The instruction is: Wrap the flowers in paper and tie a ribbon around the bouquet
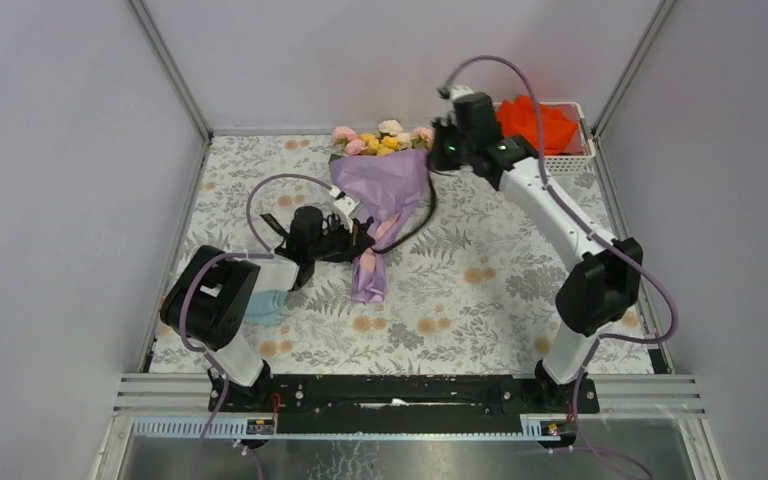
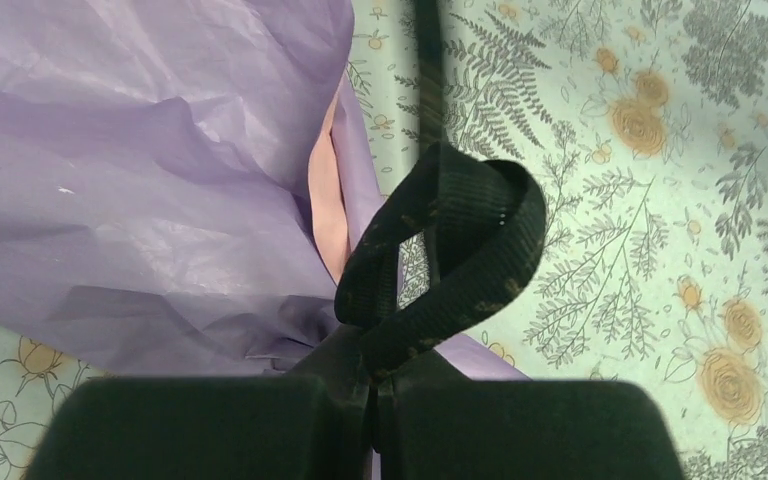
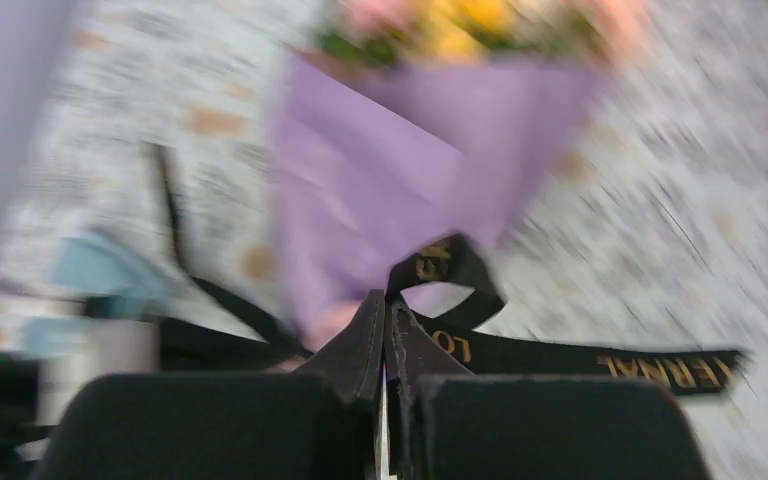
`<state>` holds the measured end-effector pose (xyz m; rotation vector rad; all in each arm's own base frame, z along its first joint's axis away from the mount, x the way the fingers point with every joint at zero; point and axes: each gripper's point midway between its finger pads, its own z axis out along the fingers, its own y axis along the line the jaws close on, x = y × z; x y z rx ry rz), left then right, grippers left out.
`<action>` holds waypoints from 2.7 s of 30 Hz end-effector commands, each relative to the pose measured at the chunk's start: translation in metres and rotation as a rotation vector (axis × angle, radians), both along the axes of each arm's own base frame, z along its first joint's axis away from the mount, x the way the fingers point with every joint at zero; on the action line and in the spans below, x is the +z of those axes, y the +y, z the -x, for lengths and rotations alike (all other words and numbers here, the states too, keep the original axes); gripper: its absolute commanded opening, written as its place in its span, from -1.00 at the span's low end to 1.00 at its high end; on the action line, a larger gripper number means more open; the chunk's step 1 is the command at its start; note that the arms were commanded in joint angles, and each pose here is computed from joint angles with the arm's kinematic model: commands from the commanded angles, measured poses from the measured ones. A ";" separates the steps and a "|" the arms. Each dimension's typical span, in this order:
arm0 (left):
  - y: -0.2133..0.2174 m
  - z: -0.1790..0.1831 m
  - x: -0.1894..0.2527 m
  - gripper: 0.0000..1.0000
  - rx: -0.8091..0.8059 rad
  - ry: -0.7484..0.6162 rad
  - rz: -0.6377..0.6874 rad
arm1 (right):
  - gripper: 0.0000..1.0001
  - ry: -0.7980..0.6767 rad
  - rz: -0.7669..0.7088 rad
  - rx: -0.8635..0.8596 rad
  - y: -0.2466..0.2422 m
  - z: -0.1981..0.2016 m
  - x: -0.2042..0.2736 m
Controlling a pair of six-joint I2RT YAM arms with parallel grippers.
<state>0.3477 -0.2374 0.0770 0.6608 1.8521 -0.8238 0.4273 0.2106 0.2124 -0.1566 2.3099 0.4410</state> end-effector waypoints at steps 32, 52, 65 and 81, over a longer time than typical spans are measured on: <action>-0.004 0.013 0.010 -1.00 -0.103 -0.155 -0.039 | -1.00 -0.242 -0.409 0.267 0.234 -0.034 0.070; -0.005 0.012 0.009 -1.00 -0.102 -0.142 -0.032 | 0.39 -0.141 -0.334 0.290 0.148 0.028 0.047; -0.006 0.010 0.006 -1.00 -0.100 -0.130 -0.035 | 0.29 -0.030 -0.527 0.411 0.155 0.110 -0.023; -0.006 0.010 0.005 -1.00 -0.100 -0.123 -0.037 | -0.02 0.011 -0.546 0.385 0.177 0.089 -0.050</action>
